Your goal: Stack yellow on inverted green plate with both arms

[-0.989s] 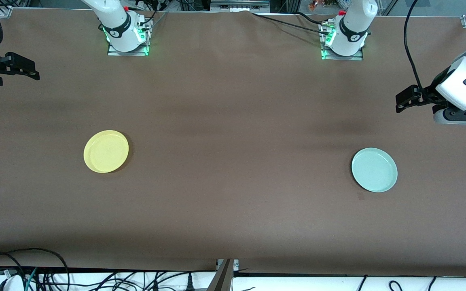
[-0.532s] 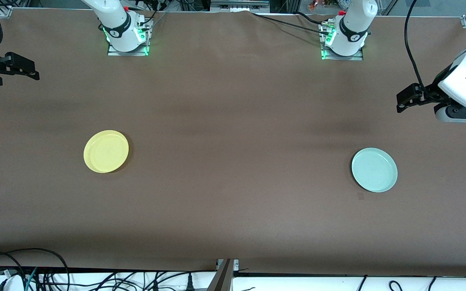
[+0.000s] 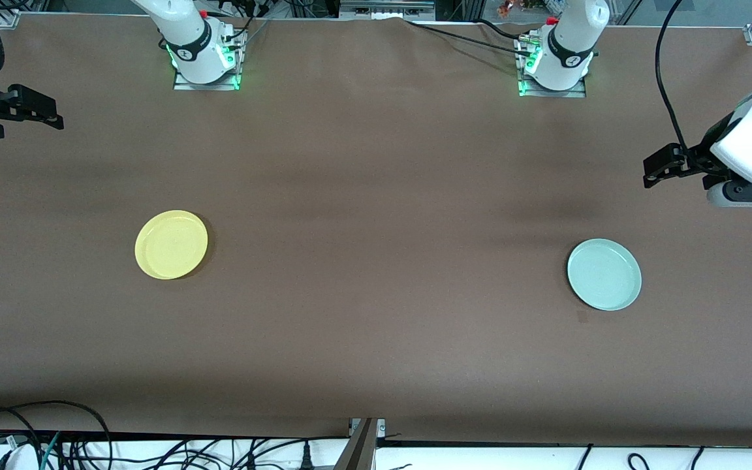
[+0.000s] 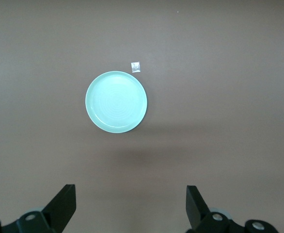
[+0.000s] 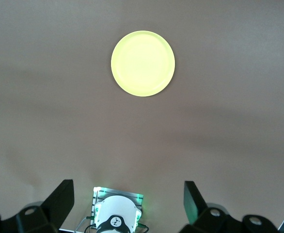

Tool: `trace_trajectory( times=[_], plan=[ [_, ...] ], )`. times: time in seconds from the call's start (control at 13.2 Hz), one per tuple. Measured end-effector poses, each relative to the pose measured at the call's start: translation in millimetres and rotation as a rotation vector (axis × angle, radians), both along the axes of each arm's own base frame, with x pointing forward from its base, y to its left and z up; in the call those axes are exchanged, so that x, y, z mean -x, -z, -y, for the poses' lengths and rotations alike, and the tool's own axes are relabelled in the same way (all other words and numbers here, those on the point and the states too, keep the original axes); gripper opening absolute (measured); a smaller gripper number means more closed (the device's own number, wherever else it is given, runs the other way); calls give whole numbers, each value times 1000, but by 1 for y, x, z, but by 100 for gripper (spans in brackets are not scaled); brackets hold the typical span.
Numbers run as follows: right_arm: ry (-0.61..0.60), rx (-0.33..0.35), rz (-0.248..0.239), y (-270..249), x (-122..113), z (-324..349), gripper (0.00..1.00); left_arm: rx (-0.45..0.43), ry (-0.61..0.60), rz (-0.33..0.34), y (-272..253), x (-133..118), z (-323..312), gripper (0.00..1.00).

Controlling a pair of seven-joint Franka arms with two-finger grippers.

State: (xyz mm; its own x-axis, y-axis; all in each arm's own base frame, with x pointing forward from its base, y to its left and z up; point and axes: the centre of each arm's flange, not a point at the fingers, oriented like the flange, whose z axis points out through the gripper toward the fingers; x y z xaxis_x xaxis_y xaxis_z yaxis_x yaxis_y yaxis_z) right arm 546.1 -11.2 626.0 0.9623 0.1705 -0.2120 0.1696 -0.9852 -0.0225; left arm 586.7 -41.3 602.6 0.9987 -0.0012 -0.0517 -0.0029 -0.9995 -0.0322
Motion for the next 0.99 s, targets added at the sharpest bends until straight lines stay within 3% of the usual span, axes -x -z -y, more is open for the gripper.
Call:
trace_trajectory(
  times=[0.99],
  plan=[
    [0, 0, -1, 1, 0, 0, 100, 23, -42, -39, 16, -6, -20, 100]
  ],
)
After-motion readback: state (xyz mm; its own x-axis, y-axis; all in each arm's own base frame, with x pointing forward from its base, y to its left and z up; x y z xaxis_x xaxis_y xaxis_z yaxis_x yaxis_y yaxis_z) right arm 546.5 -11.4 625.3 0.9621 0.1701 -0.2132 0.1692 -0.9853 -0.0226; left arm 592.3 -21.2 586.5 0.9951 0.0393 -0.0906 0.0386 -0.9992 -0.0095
